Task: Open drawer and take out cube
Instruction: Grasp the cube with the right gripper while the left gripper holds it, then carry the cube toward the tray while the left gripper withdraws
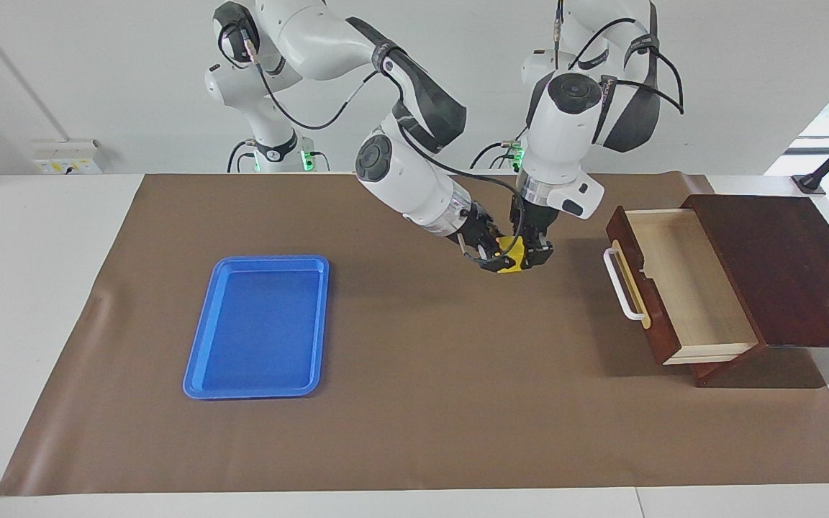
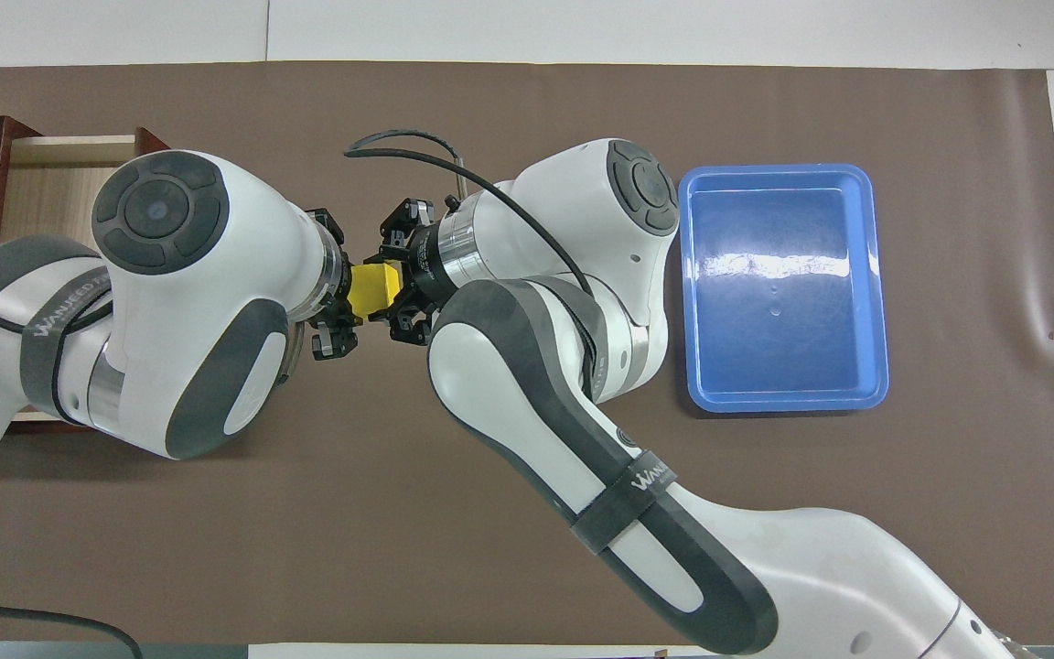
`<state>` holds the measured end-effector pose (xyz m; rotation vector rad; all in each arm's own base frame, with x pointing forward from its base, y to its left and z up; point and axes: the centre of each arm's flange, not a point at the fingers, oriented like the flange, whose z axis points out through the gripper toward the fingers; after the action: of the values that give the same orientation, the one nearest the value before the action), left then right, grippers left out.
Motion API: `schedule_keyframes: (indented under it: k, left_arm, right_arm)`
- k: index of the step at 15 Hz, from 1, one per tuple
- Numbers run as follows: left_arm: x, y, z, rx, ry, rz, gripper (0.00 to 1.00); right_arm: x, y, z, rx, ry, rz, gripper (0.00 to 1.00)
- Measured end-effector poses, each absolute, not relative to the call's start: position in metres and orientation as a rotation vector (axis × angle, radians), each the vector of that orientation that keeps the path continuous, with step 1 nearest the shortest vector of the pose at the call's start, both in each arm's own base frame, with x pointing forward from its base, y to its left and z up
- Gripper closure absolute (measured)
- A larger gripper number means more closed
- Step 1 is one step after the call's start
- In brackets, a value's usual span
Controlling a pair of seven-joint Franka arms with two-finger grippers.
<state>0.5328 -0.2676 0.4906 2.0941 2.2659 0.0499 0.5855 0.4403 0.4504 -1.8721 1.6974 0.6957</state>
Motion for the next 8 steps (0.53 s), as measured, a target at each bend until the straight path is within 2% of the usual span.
schedule_keyframes:
  k: [2,4,5,8]
  left_arm:
    - [0.534,-0.265,0.492,2.079,2.278,0.05,0.31]
    - [0.537,-0.256,0.494,2.055,2.298,0.052,0.07]
    - [0.54,-0.248,0.494,2.038,2.314,0.052,0.0]
    - [0.552,-0.214,0.489,2.04,2.341,0.047,0.0]
  right_arm:
    - [0.588,0.438,0.45,-1.859,1.703,0.682,0.44]
    - [0.59,0.436,0.449,-1.852,1.707,0.675,0.44]
    - [0.591,0.436,0.448,-1.852,1.708,0.675,0.44]
    - [0.592,0.435,0.448,-1.85,1.71,0.673,0.44]
